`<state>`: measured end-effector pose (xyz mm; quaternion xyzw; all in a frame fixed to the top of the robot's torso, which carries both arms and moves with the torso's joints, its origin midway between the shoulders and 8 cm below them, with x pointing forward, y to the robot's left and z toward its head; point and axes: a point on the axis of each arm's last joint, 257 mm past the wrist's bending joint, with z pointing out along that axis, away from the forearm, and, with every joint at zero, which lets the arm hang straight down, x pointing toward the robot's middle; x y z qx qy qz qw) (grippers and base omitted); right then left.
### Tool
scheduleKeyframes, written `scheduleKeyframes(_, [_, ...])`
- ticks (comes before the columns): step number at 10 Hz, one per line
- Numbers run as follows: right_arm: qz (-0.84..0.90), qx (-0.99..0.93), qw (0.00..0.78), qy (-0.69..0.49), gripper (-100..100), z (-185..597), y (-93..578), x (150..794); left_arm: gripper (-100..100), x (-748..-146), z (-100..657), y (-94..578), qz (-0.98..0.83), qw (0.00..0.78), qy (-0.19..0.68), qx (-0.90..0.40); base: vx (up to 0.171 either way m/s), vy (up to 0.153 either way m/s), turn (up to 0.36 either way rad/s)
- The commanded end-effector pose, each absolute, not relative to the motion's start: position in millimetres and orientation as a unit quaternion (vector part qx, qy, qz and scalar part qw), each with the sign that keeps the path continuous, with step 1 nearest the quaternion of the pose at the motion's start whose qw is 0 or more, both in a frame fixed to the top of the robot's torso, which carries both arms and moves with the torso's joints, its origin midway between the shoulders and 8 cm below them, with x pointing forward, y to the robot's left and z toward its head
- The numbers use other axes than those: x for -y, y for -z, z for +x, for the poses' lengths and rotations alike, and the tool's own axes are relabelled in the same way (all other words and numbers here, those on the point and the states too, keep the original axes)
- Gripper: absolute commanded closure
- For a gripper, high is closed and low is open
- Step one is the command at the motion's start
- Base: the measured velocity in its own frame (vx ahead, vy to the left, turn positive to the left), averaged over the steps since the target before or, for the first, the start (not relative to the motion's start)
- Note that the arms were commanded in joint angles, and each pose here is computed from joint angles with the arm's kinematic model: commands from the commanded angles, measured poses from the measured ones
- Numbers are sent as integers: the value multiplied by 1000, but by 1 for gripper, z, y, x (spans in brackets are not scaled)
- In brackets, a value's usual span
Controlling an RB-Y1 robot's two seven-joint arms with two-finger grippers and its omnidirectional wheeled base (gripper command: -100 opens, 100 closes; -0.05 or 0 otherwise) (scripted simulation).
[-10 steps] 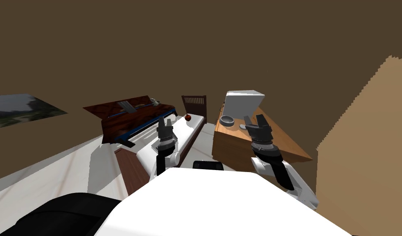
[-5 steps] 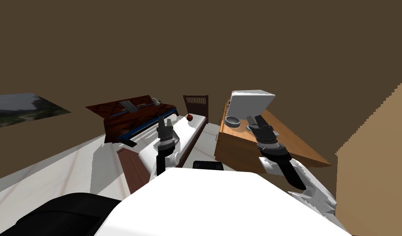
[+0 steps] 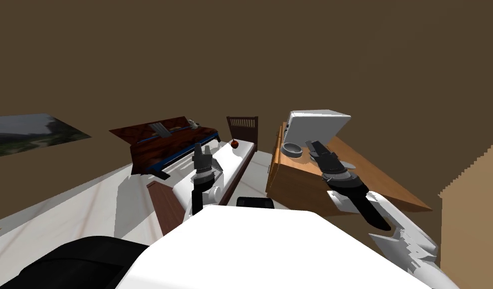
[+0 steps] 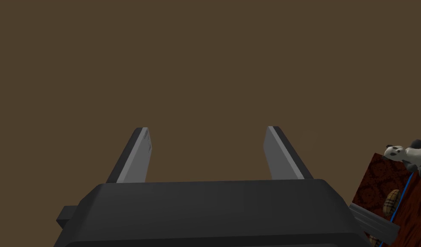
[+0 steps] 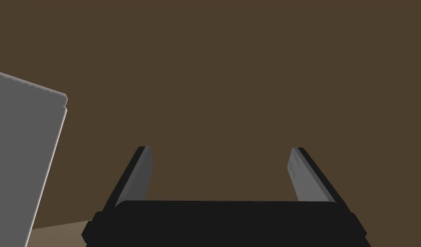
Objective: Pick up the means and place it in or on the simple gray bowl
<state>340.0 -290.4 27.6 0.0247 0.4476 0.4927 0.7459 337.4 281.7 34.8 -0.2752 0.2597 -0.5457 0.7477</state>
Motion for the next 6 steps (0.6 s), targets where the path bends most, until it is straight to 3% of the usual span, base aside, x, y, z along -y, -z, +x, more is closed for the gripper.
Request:
scheduleKeyframes(1, [-1, -465, 752, -467, -100, 343, -27, 300, 0, -282, 337, -35, -275, 748, 546, -260, 30, 117, 31])
scheduleKeyframes(6, [-63, -502, 753, -420, -100, 350, -29, 311, 0, -282, 337, -35, -275, 748, 546, -260, 30, 86, 24])
